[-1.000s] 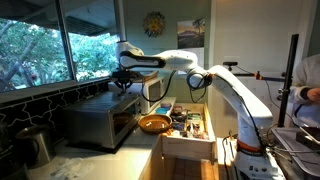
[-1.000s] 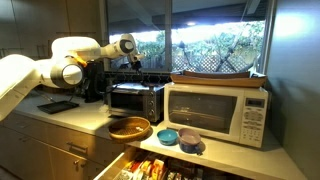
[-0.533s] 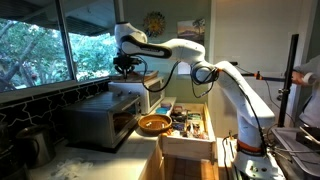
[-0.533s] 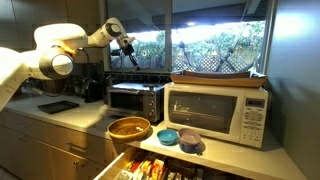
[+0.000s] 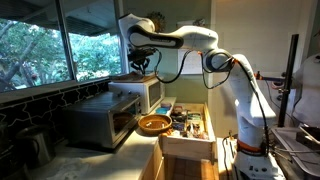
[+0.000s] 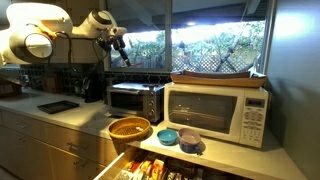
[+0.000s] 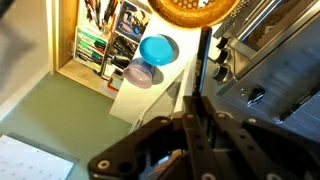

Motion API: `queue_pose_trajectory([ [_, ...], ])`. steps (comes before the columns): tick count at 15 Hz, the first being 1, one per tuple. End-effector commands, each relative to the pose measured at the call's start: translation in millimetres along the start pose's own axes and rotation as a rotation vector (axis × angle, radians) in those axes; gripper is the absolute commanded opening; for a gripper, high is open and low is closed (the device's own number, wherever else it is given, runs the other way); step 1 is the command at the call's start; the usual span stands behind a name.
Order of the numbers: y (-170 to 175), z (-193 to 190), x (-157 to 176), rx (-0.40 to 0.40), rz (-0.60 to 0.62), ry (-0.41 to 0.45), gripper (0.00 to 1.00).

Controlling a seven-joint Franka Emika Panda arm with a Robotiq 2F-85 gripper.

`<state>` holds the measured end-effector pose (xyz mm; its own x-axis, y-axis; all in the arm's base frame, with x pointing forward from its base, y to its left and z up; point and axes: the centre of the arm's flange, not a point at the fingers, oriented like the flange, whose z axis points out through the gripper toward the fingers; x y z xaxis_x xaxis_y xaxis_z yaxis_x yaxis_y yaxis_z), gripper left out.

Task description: Move the orange sharpie from the top of the oven to the drawer

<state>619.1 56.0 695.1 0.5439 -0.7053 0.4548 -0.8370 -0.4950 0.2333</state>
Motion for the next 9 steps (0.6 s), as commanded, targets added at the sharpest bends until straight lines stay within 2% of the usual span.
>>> queue_pose_trajectory([
  [1, 2.7, -0.1, -0.4, -0.001, 0.001, 0.000, 0.10],
  [6, -0.3, 1.2, -1.1, -0.002, -0.001, 0.000, 0.10],
  [7, -3.9, -1.5, -3.9, -0.019, -0.019, 0.040, 0.02],
  [9, 5.8, 14.1, -9.7, -0.022, -0.110, 0.133, 0.02],
])
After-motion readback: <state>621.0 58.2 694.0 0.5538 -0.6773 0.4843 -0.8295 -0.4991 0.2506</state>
